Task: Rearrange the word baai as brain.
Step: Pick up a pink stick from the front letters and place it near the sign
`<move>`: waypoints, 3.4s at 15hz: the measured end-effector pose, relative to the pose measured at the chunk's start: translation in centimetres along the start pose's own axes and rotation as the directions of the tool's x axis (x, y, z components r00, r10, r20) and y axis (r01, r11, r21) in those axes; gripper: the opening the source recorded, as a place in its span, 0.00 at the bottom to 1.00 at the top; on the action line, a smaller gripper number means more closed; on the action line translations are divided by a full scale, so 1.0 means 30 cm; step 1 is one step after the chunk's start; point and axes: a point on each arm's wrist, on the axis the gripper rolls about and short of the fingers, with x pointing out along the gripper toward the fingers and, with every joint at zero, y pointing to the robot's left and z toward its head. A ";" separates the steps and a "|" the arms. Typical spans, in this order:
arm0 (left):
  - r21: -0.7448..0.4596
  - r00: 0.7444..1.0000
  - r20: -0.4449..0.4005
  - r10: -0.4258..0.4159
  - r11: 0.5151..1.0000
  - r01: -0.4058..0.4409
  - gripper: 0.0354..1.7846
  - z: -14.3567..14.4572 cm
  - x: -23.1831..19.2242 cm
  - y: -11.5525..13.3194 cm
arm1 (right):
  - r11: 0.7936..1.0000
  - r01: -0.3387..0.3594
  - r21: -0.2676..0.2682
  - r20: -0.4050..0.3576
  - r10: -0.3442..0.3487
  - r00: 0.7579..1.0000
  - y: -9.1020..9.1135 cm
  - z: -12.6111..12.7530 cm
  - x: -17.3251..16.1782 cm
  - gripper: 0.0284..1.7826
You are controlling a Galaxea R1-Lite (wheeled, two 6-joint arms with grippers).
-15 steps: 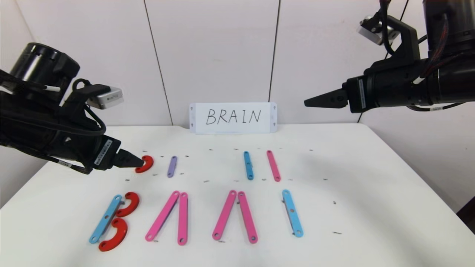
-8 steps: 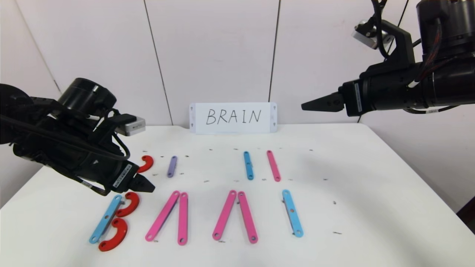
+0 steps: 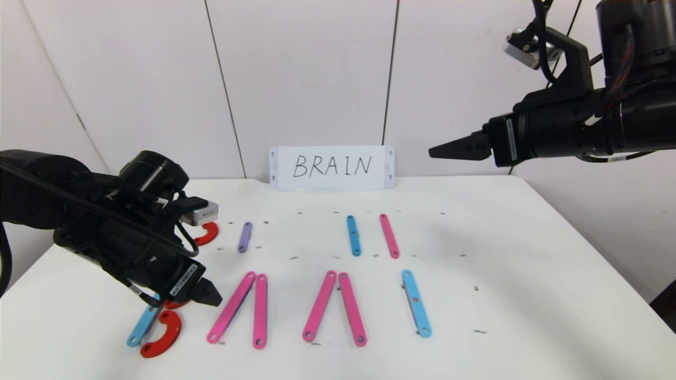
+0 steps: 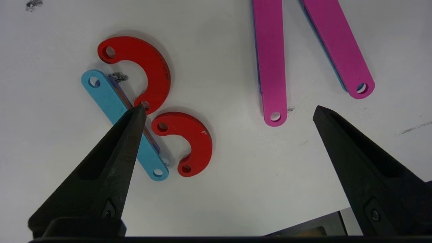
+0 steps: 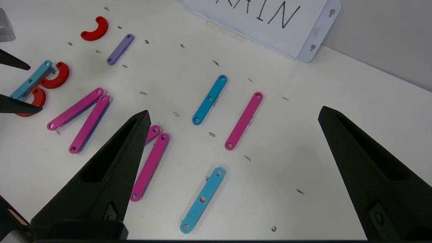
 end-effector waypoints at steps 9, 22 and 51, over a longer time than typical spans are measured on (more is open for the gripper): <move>0.027 0.999 -0.030 0.016 1.000 -0.015 0.97 0.021 0.134 -0.068 | 1.000 0.007 0.003 0.004 -0.007 1.000 -0.007 0.001 -0.004 0.98; 0.010 0.998 -0.066 0.008 1.000 -0.007 0.90 0.035 0.241 -0.079 | 1.000 0.013 0.006 0.006 -0.013 1.000 -0.016 0.001 0.001 0.98; -0.277 0.992 0.128 0.003 0.960 0.033 0.15 0.340 0.038 -0.104 | 1.000 0.021 0.010 0.014 -0.021 1.000 -0.023 0.003 -0.024 0.98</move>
